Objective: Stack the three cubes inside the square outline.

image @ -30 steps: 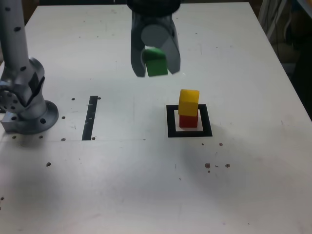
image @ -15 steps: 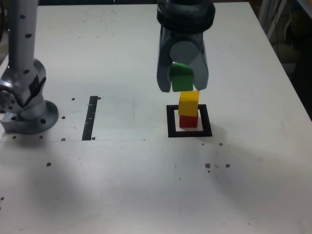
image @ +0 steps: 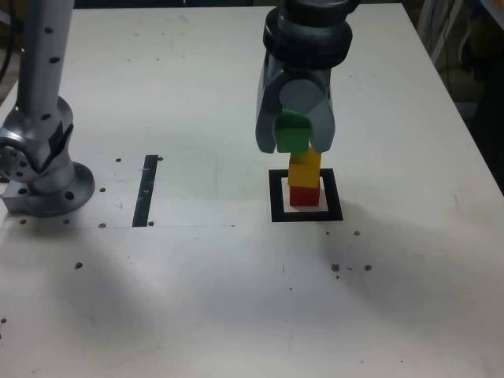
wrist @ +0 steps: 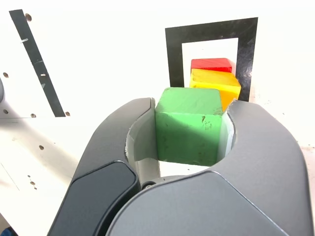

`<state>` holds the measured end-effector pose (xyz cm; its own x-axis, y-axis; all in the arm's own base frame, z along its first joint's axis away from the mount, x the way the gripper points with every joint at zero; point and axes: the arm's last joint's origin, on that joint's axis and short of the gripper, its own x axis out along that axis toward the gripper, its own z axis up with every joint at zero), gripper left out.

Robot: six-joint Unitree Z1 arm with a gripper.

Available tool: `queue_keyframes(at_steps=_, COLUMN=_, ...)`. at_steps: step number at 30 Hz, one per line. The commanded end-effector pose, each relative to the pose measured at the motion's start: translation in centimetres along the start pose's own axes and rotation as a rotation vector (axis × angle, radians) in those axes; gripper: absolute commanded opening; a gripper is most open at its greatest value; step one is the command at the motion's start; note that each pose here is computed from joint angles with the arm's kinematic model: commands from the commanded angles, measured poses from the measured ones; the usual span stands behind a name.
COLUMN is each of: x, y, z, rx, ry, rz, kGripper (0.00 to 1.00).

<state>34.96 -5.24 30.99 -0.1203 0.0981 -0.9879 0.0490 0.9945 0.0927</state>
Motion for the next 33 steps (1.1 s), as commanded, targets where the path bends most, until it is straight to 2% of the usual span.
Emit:
queue_keyframes(at_steps=1, x=0.1, y=-0.1, z=0.3, rx=0.004, ry=-0.001, rz=-0.003, kGripper=0.18)
queue_keyframes(at_steps=11, x=1.0, y=-0.5, z=1.5, rx=0.017, ry=0.013, rz=-0.023, kGripper=0.18)
queue_keyframes(at_steps=17, x=1.2, y=-0.5, z=1.7, rx=0.017, ry=0.007, rz=-0.017, kGripper=0.20)
queue_keyframes(at_steps=21, x=1.1, y=-0.5, z=1.6, rx=0.017, ry=0.008, rz=-0.016, kGripper=0.25)
queue_keyframes(at_steps=24, x=1.1, y=-0.5, z=1.6, rx=0.018, ry=0.009, rz=-0.021, kGripper=0.39)
queue_keyframes(at_steps=27, x=1.1, y=-0.5, z=1.6, rx=0.019, ry=0.010, rz=-0.025, kGripper=0.63)
queue_keyframes(at_steps=28, x=1.1, y=-0.6, z=1.5, rx=0.020, ry=0.009, rz=-0.025, kGripper=0.75)
queue_keyframes(at_steps=30, x=0.9, y=-0.7, z=1.4, rx=0.019, ry=0.006, rz=-0.022, kGripper=0.88)
queue_keyframes(at_steps=33, x=0.4, y=-0.8, z=1.0, rx=0.014, ry=-0.012, rz=-0.004, kGripper=0.98)
